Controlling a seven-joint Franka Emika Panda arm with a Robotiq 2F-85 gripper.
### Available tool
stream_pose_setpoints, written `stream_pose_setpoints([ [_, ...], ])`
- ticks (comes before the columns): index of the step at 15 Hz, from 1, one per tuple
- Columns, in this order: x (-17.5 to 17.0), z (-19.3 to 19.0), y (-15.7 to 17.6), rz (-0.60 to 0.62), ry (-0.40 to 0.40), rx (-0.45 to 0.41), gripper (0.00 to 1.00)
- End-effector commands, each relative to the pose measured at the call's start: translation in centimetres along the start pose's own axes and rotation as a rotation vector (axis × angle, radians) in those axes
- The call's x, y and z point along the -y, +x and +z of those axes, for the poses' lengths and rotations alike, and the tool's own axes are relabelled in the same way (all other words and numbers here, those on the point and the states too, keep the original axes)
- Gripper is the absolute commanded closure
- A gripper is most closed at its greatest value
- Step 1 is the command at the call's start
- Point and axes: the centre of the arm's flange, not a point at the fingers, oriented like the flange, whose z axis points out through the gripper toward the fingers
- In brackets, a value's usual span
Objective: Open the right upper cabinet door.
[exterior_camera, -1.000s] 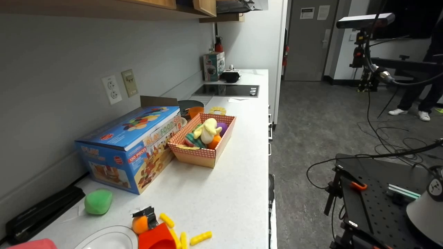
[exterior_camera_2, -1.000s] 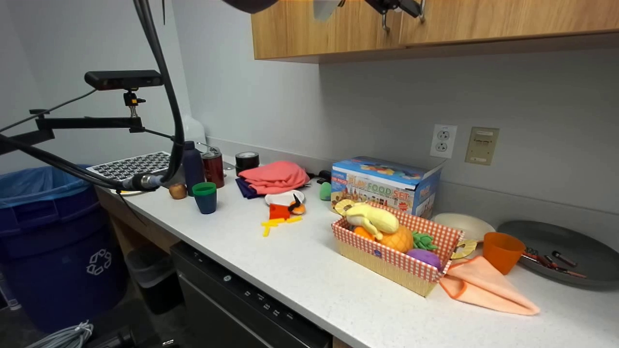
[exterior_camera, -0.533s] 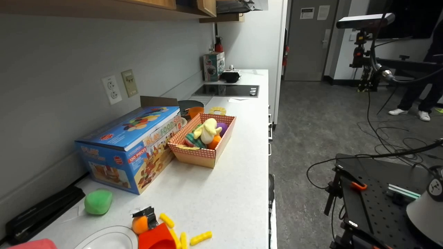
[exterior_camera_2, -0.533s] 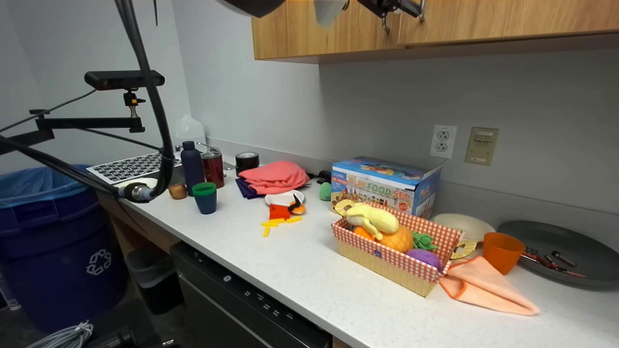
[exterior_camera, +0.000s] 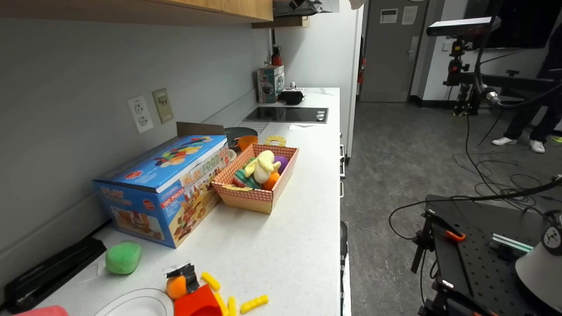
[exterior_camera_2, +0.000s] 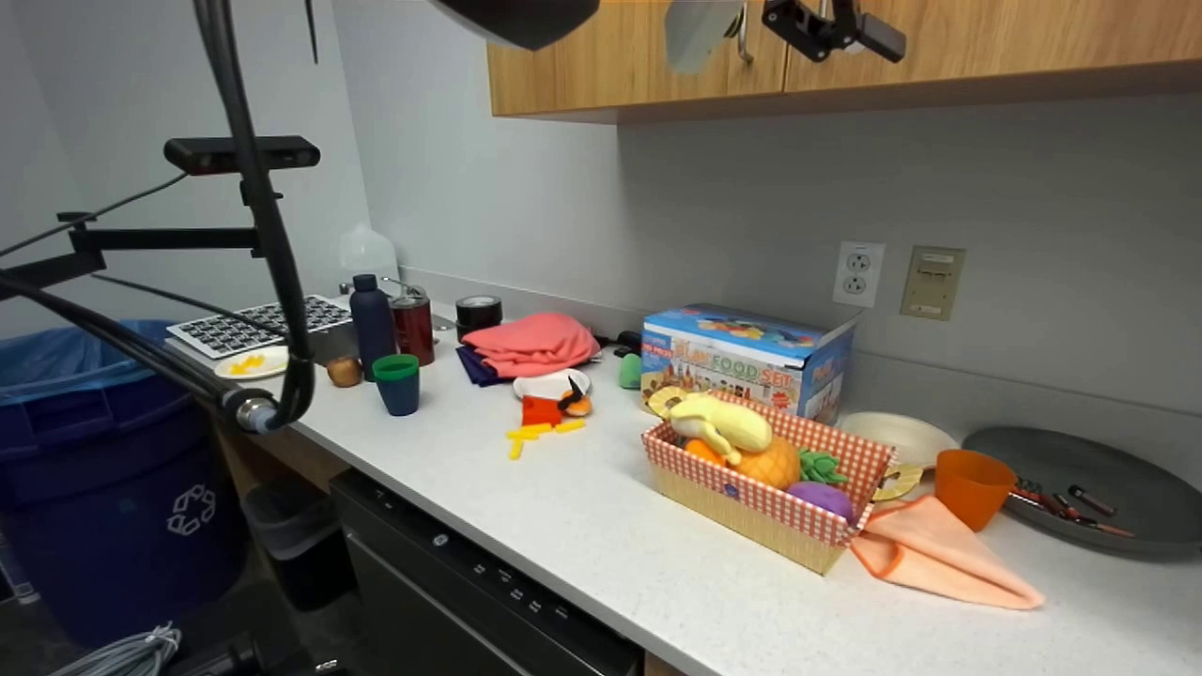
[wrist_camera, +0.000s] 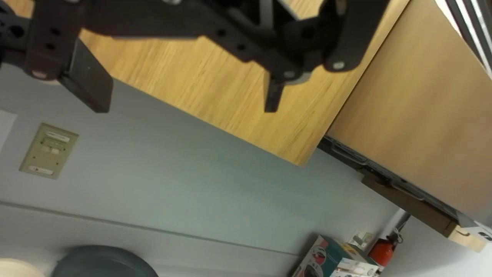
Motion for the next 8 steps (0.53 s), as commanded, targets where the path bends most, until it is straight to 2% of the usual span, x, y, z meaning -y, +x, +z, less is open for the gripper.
stream_pose_setpoints([
  [1, -0.1, 0.1, -0.1, -0.001, -0.002, 0.002, 0.00],
  [8, 1.1, 0.2, 4.9, 0.146, 0.078, -0.010, 0.00],
])
